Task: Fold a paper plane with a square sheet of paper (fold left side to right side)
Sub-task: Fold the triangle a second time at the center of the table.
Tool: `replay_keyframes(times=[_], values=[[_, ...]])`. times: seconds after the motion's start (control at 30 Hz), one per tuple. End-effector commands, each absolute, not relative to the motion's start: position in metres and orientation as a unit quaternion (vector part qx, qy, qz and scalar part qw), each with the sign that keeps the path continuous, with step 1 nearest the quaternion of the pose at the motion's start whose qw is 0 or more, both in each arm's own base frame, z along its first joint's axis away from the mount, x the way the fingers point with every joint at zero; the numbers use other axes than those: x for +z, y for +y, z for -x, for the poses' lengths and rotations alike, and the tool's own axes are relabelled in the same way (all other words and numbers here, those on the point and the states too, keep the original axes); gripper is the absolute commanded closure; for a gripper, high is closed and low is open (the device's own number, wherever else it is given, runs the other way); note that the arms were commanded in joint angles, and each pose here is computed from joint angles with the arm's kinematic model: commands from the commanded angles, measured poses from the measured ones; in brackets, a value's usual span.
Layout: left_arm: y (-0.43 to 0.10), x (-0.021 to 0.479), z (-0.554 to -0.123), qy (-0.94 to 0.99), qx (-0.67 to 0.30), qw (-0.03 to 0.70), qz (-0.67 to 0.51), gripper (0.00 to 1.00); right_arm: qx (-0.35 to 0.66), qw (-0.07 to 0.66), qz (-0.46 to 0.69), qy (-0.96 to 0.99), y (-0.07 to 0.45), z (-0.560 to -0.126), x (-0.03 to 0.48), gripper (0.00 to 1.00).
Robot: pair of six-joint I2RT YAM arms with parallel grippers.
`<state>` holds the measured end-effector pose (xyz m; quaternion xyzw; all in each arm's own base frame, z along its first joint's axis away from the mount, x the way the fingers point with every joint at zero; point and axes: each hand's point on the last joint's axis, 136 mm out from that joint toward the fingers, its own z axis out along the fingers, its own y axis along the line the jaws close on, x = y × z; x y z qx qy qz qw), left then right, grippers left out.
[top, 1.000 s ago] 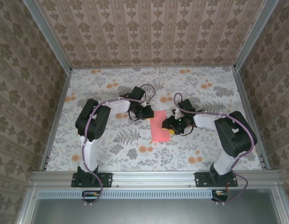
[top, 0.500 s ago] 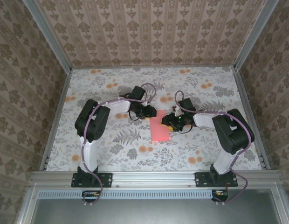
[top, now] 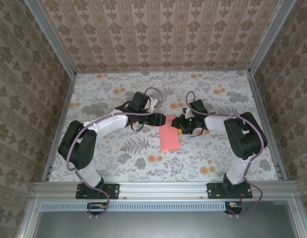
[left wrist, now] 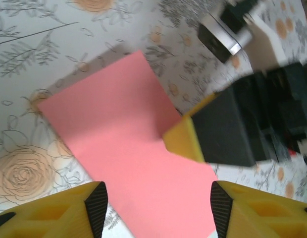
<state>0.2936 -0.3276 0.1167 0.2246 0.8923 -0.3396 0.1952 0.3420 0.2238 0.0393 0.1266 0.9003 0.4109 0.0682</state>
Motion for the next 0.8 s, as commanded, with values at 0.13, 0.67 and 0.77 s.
replay_keyframes(times=[0.13,0.67,0.77], values=[[-0.335,0.116,-0.244,0.878,-0.257,0.209,-0.345,0.33,0.415,0.063,-0.121,0.9,0.225,-0.353,0.044,0.79],[-0.387,0.093,-0.21,0.858,-0.147,0.199,-0.451,0.13,0.409,0.056,-0.13,0.902,0.226,-0.361,0.049,0.99],[-0.389,0.086,-0.208,0.863,-0.121,0.195,-0.45,0.1,0.409,0.052,-0.13,0.902,0.227,-0.36,0.048,0.99]])
